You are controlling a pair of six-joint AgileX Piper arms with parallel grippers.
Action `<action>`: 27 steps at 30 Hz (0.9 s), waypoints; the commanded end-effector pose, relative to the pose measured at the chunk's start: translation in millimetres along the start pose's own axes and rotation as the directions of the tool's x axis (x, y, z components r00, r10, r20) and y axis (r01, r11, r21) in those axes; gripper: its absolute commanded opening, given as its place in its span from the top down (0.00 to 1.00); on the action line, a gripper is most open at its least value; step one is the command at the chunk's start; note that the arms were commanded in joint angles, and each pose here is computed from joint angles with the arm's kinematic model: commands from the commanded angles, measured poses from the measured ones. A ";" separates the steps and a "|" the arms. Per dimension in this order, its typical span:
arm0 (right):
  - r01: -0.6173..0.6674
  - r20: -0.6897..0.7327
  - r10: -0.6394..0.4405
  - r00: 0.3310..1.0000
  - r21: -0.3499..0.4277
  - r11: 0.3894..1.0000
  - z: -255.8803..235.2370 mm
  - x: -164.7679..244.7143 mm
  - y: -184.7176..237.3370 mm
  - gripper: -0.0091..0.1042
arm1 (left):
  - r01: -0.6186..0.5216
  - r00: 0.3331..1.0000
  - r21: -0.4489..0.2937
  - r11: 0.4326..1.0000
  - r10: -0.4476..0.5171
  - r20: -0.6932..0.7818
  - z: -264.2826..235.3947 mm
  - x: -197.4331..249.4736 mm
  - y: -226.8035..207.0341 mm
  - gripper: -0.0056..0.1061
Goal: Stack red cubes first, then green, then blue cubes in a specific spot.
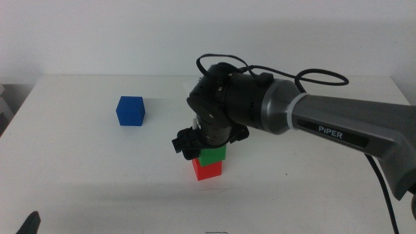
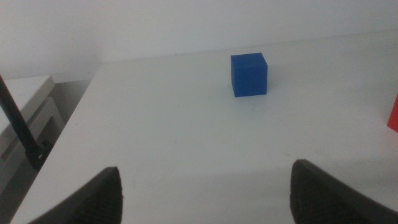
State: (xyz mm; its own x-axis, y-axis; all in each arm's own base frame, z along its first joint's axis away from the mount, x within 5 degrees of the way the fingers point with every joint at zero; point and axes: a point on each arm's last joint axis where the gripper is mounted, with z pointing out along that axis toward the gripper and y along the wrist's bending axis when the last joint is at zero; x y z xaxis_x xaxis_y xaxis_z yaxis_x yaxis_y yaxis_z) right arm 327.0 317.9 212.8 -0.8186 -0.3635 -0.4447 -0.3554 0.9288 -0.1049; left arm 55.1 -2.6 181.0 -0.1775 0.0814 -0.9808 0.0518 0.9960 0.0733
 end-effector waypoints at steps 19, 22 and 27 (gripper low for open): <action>-0.059 0.327 0.051 0.943 0.013 0.998 -245.7 -7.3 -94.8 0.09 | 0.008 0.995 -0.007 1.000 -0.008 0.100 -2.1 -9.0 0.8 0.14; -0.041 0.326 0.033 0.945 0.017 0.999 -268.4 12.2 -115.4 0.09 | 0.008 0.995 -0.007 1.000 -0.008 0.100 -2.1 -9.0 0.8 0.14; 0.020 0.412 -0.014 0.911 -0.010 1.000 -285.1 65.2 -138.1 0.09 | 0.008 0.995 -0.007 1.000 -0.008 0.100 -2.1 -9.0 0.8 0.14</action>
State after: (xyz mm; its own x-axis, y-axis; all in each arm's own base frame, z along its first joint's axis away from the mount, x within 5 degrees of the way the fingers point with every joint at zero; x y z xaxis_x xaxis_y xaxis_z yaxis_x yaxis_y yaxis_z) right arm 210.4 164.0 437.8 -0.6517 -0.3276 -0.6841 -0.3545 0.9289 -0.1071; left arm 55.1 -2.6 181.0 -0.1775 0.0814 -0.9808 0.0518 0.9960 0.0733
